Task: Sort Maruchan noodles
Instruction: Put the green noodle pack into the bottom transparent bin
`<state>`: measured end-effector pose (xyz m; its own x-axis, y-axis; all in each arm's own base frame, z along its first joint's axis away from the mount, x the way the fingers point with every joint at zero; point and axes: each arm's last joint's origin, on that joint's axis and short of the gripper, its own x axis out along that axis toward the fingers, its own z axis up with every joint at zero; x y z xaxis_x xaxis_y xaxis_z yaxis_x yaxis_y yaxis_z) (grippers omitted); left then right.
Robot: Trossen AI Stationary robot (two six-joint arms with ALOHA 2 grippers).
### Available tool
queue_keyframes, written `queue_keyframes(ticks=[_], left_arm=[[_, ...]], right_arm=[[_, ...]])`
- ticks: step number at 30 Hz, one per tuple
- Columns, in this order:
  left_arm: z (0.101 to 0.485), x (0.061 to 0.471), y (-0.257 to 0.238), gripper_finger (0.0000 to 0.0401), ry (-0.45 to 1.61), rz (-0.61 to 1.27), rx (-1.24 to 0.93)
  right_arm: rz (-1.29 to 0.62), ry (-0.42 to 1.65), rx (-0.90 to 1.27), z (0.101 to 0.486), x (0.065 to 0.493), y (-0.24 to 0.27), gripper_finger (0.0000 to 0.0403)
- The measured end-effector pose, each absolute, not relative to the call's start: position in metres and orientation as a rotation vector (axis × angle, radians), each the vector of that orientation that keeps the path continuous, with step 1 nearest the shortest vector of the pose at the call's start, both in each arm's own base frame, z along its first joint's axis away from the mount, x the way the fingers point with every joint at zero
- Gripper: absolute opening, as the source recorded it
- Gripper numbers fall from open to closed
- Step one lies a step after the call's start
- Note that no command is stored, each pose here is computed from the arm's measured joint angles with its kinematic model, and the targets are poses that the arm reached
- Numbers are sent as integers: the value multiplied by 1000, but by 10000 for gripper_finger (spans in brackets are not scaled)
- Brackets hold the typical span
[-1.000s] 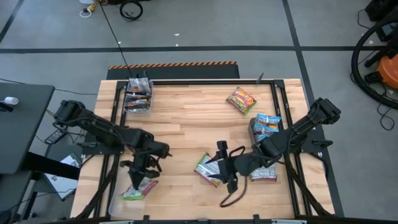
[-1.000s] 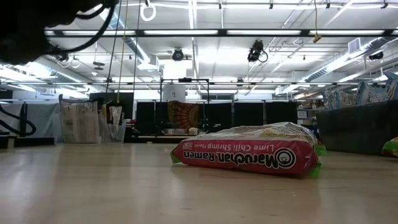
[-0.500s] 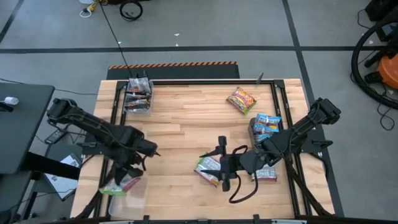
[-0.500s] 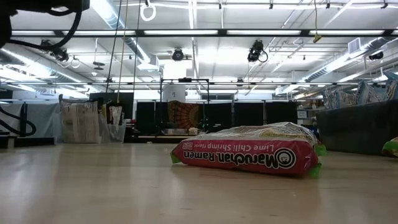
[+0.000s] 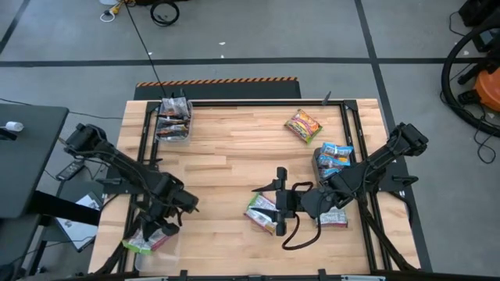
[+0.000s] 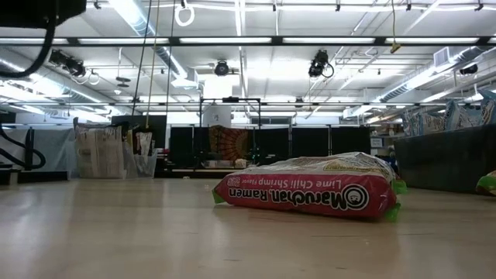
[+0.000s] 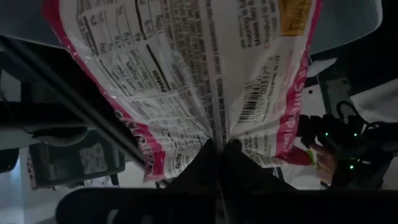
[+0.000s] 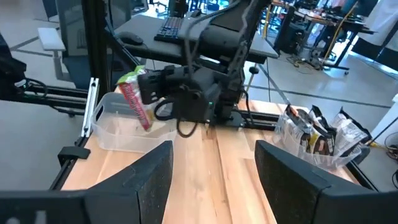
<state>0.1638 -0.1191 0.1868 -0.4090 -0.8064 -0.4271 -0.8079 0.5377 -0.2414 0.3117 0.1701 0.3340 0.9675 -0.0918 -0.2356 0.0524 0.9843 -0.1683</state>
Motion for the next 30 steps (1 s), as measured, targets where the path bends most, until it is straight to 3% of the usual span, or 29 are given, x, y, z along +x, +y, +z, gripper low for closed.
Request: queue_keyframes(ticks=[14,24,30], left_arm=[[183,186,-168,7,2316,63,-1387],[167,177,-200,7,2433,142,-1333],[166,184,-208,13,2397,48,-1350]], right_arm=[[27,365,-260,322,308,171,232],[94,392,-309,319,307,172,232],[96,393,-310,319,307,172,232]])
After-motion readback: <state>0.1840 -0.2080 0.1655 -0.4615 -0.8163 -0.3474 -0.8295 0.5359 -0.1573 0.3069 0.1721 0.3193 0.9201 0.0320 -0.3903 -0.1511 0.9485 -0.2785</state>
